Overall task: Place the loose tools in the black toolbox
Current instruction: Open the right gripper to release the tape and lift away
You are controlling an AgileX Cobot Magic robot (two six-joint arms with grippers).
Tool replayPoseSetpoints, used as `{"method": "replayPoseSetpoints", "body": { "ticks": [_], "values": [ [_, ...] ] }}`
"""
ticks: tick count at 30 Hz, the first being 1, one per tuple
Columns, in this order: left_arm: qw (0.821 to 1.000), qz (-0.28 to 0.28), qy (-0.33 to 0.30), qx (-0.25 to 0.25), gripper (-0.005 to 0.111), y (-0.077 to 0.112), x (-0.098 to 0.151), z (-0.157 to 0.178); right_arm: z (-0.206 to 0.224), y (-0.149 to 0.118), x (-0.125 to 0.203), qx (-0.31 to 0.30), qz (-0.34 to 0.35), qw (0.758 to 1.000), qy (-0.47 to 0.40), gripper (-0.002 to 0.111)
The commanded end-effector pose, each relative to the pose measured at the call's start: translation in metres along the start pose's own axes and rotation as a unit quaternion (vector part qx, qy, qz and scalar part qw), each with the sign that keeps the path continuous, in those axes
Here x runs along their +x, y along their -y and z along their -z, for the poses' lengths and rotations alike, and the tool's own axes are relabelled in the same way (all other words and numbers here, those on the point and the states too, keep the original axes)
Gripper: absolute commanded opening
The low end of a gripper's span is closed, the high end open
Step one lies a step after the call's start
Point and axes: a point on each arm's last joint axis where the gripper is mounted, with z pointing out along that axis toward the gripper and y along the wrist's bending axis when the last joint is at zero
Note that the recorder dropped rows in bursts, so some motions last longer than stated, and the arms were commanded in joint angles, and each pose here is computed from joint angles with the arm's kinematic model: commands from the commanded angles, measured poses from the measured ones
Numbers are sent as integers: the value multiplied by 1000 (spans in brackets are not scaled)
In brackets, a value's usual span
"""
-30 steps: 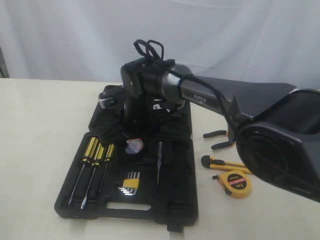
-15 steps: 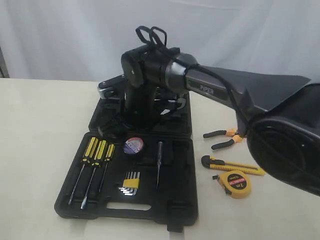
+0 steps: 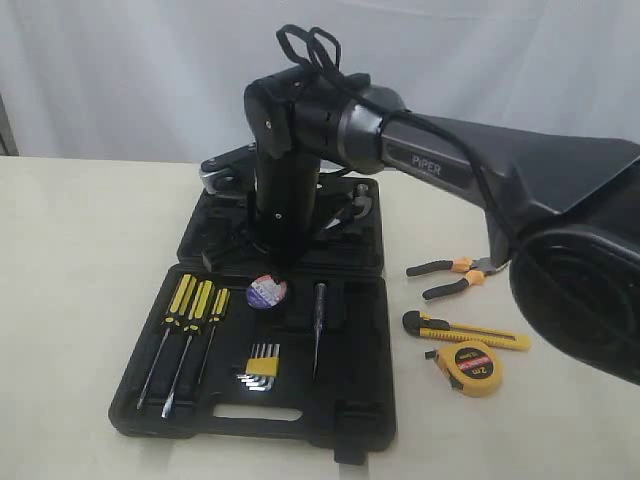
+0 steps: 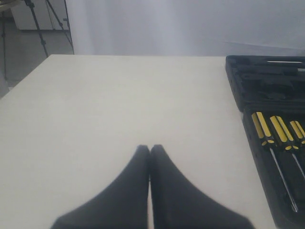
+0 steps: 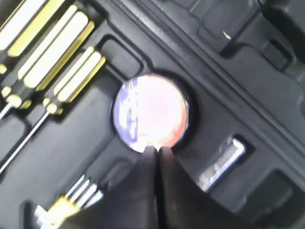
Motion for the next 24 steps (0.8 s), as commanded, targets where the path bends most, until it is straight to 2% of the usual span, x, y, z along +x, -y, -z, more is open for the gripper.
{"method": "replayPoseSetpoints", "body": {
  "ticks": [1,5,9,19,24],
  "values": [
    [1000,5,3,4,0,1,0,0,-16,0,-5,2,7,1000,21,-1],
    [1000,5,3,4,0,1,0,0,-42,1,-4,15,15,1000,11,-1],
    [1000,5,3,4,0,1,0,0,-47,1,-3,15,11,1000,4,-1],
    [1000,5,3,4,0,1,0,0,-6,2,-9,9,6,999,47,-1],
    [1000,5,3,4,0,1,0,0,-13,0,-9,-1,1,999,41,-1]
  ]
}}
